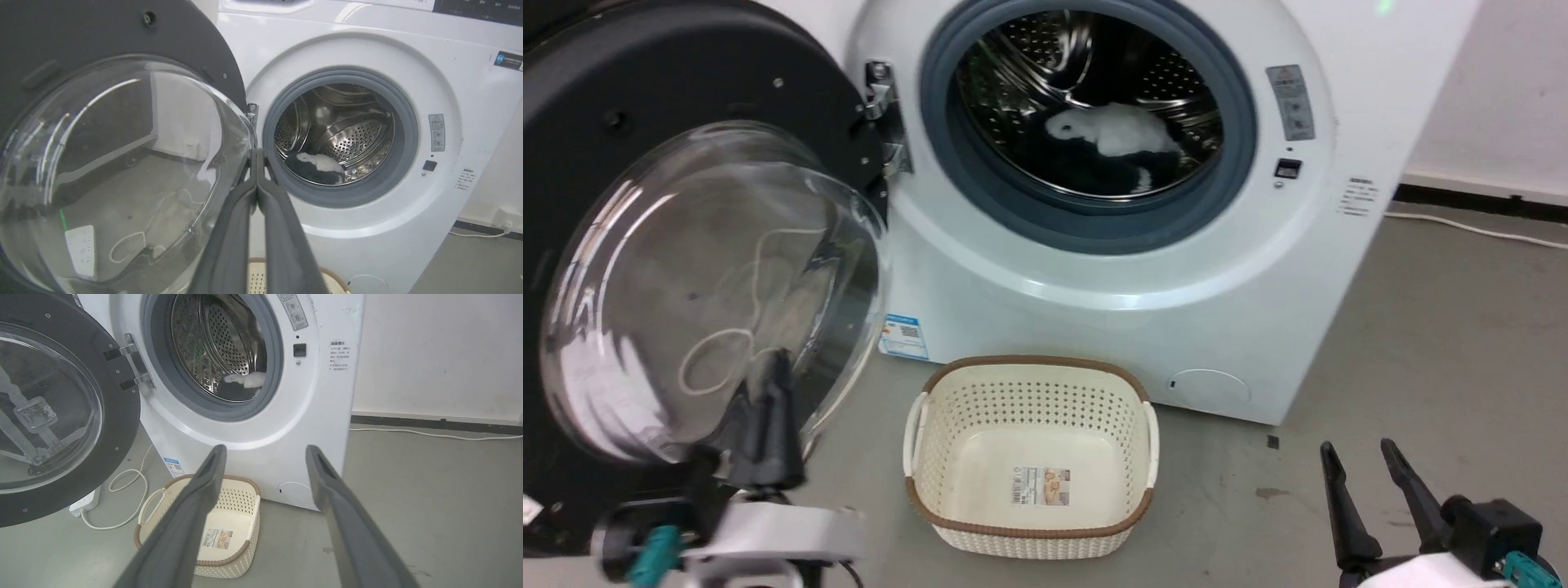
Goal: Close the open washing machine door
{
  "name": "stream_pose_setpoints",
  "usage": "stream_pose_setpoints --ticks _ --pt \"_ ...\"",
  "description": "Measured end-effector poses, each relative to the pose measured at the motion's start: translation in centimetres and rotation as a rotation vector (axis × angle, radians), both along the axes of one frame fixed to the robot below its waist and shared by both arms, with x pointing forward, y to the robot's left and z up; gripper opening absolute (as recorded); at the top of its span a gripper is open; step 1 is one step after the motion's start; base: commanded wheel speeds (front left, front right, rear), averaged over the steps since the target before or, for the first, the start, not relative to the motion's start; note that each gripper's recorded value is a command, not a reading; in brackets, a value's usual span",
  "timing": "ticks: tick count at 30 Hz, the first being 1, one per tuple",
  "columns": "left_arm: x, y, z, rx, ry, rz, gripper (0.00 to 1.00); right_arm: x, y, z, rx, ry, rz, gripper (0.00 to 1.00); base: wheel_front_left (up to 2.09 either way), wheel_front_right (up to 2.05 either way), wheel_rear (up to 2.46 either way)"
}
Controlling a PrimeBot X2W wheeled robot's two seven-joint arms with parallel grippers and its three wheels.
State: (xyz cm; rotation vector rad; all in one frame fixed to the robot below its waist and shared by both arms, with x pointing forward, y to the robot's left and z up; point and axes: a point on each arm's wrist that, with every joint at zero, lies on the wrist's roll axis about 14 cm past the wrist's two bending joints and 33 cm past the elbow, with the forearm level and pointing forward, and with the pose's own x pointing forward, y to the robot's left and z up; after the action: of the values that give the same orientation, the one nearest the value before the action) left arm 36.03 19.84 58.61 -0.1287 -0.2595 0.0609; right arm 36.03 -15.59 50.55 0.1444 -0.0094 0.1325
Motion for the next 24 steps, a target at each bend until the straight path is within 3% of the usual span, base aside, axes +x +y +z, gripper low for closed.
stream_pose_setpoints --ticks 7,13,19,24 --pt "-3.8 6.9 5.9 -0.024 -0.202 0.226 0.00 0.6 1.6 -0.2 0.015 -0.001 0.048 1.00 0.00 0.00 0.00" --pt "-8.7 14.4 7.3 -0.055 -0.278 0.457 0.00 1.2 3.8 -0.4 0.028 0.004 0.113 1.00 0.00 0.00 0.00" --pt "-11.9 21.3 5.6 0.001 -0.203 0.610 0.00 2.1 5.8 -0.8 0.033 0.009 0.170 1.00 0.00 0.00 0.00" --pt "-11.0 26.0 3.2 0.004 -0.030 0.660 0.00 3.5 6.2 -1.8 0.021 0.037 0.178 1.00 0.00 0.00 0.00"
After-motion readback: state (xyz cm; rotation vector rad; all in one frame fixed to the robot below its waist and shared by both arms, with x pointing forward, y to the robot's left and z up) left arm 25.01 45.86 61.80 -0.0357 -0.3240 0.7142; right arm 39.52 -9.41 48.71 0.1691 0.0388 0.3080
